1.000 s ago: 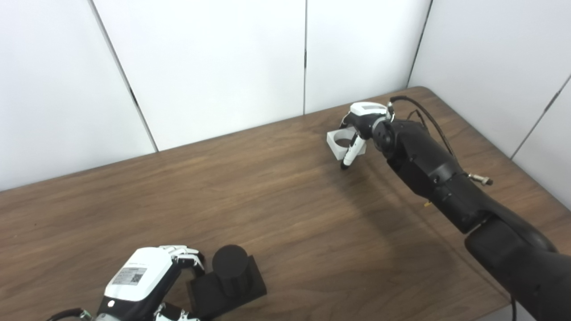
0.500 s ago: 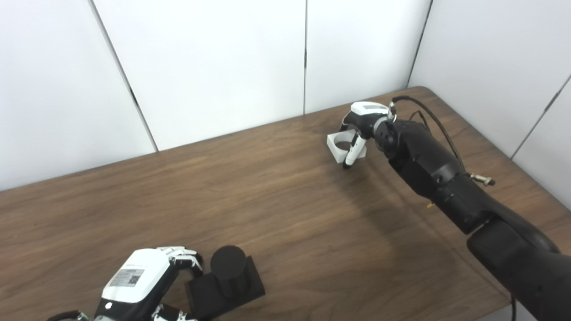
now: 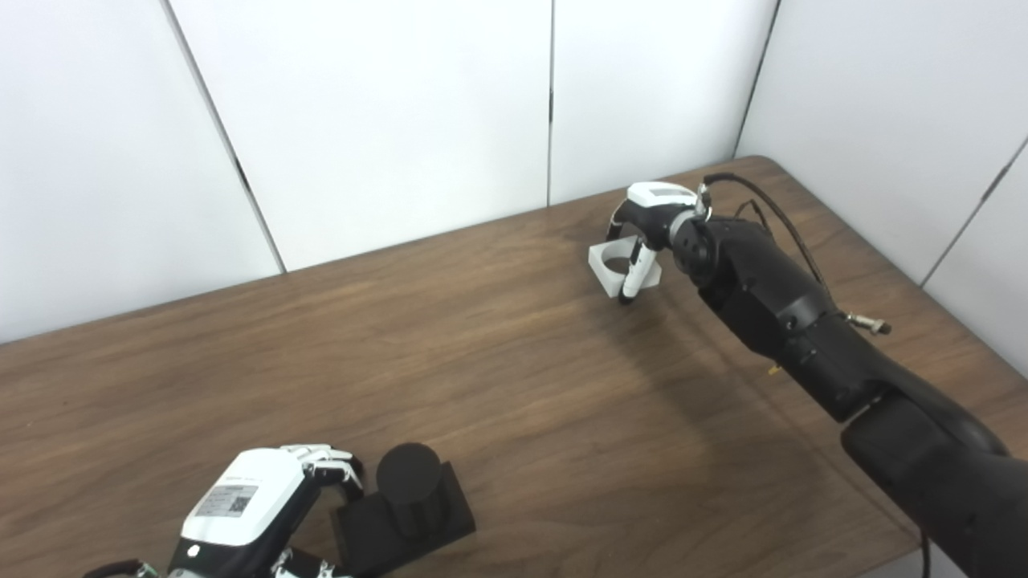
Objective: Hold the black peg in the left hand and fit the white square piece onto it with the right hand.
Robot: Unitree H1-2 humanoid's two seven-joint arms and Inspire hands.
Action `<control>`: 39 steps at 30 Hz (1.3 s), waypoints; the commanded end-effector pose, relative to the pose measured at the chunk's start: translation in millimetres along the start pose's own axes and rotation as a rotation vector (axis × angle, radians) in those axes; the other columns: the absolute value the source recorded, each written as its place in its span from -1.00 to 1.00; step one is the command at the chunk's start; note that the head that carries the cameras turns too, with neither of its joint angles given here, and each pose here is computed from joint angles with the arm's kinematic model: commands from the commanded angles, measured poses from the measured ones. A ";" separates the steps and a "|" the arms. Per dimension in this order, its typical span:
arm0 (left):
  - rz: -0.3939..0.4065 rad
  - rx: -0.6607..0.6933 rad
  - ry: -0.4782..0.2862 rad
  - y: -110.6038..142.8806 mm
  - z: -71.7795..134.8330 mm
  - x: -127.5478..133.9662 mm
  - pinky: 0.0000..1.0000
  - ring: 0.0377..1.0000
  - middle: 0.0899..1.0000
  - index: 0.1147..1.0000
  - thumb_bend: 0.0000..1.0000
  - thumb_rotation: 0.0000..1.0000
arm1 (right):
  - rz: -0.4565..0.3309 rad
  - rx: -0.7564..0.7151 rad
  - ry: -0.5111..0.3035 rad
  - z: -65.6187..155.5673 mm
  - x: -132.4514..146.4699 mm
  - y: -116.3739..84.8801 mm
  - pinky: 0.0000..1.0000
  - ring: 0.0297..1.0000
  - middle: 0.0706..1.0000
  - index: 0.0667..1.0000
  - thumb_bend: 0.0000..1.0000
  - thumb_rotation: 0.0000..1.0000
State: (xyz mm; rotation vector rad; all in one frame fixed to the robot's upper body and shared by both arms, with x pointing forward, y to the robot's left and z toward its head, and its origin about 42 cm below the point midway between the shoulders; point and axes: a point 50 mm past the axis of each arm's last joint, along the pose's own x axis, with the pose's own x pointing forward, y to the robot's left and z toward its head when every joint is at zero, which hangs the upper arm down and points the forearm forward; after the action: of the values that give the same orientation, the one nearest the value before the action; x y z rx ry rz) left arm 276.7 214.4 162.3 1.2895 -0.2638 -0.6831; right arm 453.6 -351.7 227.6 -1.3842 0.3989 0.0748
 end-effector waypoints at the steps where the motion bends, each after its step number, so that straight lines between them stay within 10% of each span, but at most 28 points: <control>1: -0.002 0.035 0.027 7.4 -7.8 -5.5 0.67 0.63 0.49 -0.16 0.03 -0.91 | -0.078 -0.012 -0.019 -3.4 -2.2 -24.6 0.58 0.79 0.72 -0.08 0.07 -0.75; 13: -0.007 0.040 0.027 6.0 -6.9 -2.4 0.67 0.63 0.49 -0.16 0.03 -0.91 | -0.090 0.032 -0.058 -6.1 -9.6 -23.7 0.70 0.77 0.63 -0.10 0.04 -0.74; 39: -0.051 0.067 0.032 6.7 12.4 13.0 0.79 0.72 0.57 -0.15 0.02 -0.89 | -0.139 -0.226 -0.691 104.2 -188.1 -62.6 0.67 0.65 0.56 -0.10 0.05 -0.73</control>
State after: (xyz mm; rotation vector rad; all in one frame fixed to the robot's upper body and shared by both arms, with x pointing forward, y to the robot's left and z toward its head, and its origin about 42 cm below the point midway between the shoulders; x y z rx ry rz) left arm 278.9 200.7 167.8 1.3366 -0.2374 -0.6904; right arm 324.8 -239.9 333.8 -1.4785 -0.1921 0.5123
